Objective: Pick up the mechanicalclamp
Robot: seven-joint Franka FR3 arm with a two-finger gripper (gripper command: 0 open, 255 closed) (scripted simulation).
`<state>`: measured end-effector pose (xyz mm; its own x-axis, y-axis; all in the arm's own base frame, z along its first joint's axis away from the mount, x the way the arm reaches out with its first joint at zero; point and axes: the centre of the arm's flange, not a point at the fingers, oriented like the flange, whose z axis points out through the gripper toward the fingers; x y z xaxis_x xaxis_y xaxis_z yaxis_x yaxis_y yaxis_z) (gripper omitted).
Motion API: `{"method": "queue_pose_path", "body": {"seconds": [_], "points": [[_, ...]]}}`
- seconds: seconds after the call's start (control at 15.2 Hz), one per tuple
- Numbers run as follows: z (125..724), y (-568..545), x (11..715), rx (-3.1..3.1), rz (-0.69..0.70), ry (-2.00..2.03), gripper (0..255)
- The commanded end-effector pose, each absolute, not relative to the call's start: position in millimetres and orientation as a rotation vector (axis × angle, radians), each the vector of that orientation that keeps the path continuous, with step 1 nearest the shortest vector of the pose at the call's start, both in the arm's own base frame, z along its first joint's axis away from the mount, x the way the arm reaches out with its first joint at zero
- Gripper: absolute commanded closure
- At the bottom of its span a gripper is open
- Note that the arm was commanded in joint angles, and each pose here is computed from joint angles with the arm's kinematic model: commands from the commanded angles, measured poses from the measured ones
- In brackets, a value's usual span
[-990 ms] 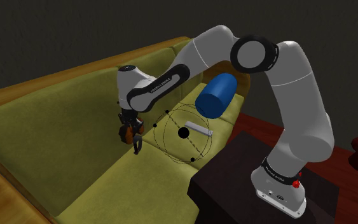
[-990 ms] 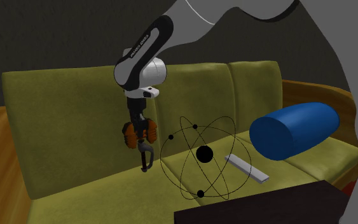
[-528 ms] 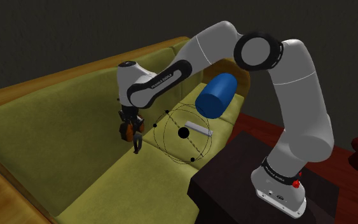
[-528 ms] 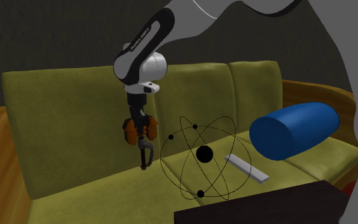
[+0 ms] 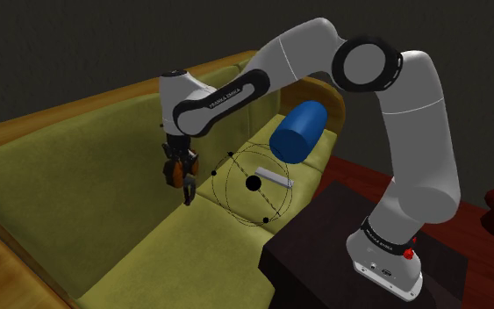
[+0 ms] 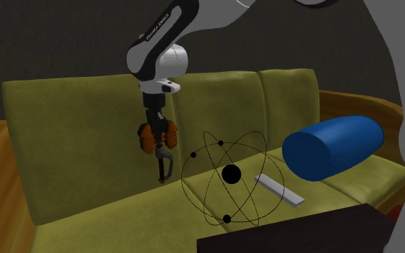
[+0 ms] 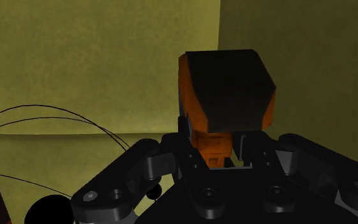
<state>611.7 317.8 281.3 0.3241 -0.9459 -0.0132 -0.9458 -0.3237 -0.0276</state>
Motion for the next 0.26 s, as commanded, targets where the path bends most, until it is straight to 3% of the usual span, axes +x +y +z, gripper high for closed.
{"method": "queue_pose_path", "body": {"seconds": [0.0,0.2], "points": [[293.2,318.2,611.4,-2.531,-0.008,1.809,255],[299.3,318.2,611.4,-2.531,-0.008,1.809,255]]}}
